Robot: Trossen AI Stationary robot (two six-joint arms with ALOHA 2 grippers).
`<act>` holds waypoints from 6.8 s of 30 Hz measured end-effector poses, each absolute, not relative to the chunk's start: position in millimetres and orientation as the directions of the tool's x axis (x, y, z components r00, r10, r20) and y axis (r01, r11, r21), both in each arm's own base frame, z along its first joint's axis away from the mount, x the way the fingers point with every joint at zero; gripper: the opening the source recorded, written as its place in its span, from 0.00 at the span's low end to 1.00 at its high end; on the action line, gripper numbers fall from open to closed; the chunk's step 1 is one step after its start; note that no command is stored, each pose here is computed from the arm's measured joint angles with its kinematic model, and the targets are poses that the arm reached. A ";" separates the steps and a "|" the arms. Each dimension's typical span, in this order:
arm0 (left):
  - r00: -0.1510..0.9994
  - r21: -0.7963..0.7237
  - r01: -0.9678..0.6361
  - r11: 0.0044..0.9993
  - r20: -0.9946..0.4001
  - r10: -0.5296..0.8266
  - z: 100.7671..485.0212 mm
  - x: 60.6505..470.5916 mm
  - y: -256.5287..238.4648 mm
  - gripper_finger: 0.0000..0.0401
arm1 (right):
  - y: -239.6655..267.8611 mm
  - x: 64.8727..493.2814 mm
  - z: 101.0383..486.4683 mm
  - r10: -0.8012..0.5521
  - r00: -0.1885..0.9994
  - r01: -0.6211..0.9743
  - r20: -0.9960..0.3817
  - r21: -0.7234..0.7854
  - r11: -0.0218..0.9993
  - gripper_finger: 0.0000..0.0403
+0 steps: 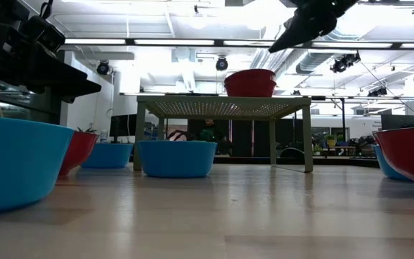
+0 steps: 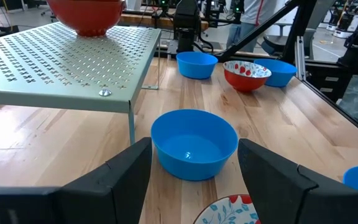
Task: Pick & Place Mini bowls
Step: Stack the red bowl on top of the red bowl on the shelf, then stack the red bowl on top of the red bowls on the shelf
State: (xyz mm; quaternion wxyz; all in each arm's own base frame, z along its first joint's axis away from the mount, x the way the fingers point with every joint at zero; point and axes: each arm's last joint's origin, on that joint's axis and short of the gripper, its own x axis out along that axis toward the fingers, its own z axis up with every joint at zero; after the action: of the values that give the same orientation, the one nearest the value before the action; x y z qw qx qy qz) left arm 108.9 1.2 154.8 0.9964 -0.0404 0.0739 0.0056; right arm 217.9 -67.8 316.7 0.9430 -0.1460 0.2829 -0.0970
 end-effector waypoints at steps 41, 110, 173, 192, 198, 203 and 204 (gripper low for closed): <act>0.989 -0.080 -0.017 0.997 -0.148 0.005 154.8 108.9 1.2 0.58 | -69.7 214.3 255.0 -0.390 0.884 0.298 -0.258 -0.332 0.895 0.00; 0.987 -0.080 -0.018 0.997 -0.163 0.005 153.3 108.7 1.2 0.58 | 98.2 233.1 211.9 0.186 0.162 -0.227 -0.969 0.147 0.963 0.14; 0.985 -0.080 -0.019 0.997 -0.170 0.005 152.7 108.6 1.2 0.58 | 92.8 265.5 179.2 0.276 0.127 -0.158 -0.953 0.255 0.954 0.00; 0.985 -0.080 -0.019 0.997 -0.170 0.005 152.6 108.6 1.2 0.58 | 84.5 285.9 212.2 0.300 0.207 -0.048 -0.931 0.297 0.954 0.00; 0.985 -0.080 -0.019 0.997 -0.170 0.005 152.7 108.6 1.2 0.58 | 81.7 287.1 213.9 0.300 0.213 -0.028 -0.930 0.301 0.953 0.00; 0.985 -0.080 -0.019 0.997 -0.171 0.005 152.6 108.6 1.2 0.58 | 80.5 290.3 230.7 0.310 0.259 0.001 -0.915 0.321 0.947 0.00; 0.985 -0.080 -0.019 0.997 -0.170 0.005 152.7 108.6 1.2 0.58 | 79.1 290.7 234.7 0.312 0.263 0.013 -0.913 0.327 0.945 0.00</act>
State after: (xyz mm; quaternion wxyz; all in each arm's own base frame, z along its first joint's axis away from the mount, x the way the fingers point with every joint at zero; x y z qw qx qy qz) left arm 108.6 1.2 152.7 0.9955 -0.0407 0.0853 0.0060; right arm 290.7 79.1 234.7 0.7829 0.1353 0.5997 0.0956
